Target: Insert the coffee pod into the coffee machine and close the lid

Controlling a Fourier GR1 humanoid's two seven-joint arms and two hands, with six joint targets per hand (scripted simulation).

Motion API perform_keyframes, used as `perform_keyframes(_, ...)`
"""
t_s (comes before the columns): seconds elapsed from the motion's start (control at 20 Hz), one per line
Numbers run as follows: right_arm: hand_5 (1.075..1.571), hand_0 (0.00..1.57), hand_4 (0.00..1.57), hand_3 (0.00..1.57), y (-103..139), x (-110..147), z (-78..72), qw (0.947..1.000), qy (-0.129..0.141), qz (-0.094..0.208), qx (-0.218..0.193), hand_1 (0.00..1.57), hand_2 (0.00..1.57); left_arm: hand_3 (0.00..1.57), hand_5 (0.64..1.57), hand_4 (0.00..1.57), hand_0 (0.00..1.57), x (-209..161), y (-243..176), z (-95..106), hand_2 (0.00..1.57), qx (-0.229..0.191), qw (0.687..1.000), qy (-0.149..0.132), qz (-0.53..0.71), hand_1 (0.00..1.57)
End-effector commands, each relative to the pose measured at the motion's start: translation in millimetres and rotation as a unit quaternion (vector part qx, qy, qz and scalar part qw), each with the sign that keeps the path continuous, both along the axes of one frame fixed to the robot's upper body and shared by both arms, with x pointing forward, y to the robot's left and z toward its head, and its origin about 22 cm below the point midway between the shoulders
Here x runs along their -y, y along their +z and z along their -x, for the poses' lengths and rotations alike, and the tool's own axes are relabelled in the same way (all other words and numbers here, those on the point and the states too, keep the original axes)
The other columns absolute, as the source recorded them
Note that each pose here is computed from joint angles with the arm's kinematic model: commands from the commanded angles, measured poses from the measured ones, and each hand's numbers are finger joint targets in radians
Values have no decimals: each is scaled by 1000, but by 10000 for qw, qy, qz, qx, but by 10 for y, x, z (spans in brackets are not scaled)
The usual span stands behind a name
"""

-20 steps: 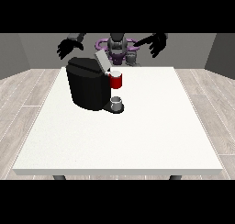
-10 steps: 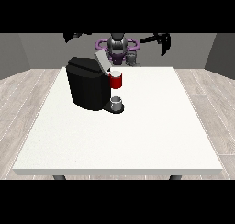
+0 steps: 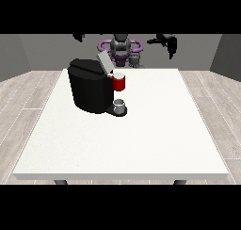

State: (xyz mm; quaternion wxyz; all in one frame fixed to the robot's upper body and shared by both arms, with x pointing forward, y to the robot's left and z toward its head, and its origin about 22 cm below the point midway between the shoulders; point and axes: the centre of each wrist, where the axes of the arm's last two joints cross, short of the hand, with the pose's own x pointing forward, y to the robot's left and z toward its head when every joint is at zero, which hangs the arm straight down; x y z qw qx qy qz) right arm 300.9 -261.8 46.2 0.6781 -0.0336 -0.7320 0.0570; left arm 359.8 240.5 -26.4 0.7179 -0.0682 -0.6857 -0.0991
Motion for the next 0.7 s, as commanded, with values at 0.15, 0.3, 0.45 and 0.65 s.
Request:
perform_keyframes(0.15, 1571, 0, 123, 0, -1, -148, -87, 9994, 324, 117, -48, 0, 0, 0, 1571, 222, 0, -50, 97, 212, 0, 96, 9998, -37, 141, 0)
perform_keyframes(0.3, 1571, 0, 0, 0, -92, -77, -163, 9998, 160, -113, -28, 0, 0, 0, 1571, 0, 0, -21, 114, 273, 0, 207, 9995, -69, 213, 0)
perform_keyframes(0.45, 1571, 0, 0, 0, -119, -9, -209, 9996, 132, -178, -193, 0, 0, 0, 1571, 0, 0, 1, 152, 393, 0, 71, 9994, 100, 338, 0)
perform_keyframes(0.65, 1571, 0, 0, 0, -118, 10, -362, 9996, 171, -211, -104, 0, 0, 0, 1571, 0, 0, 81, 175, 500, 0, 395, 9983, 71, 415, 0)
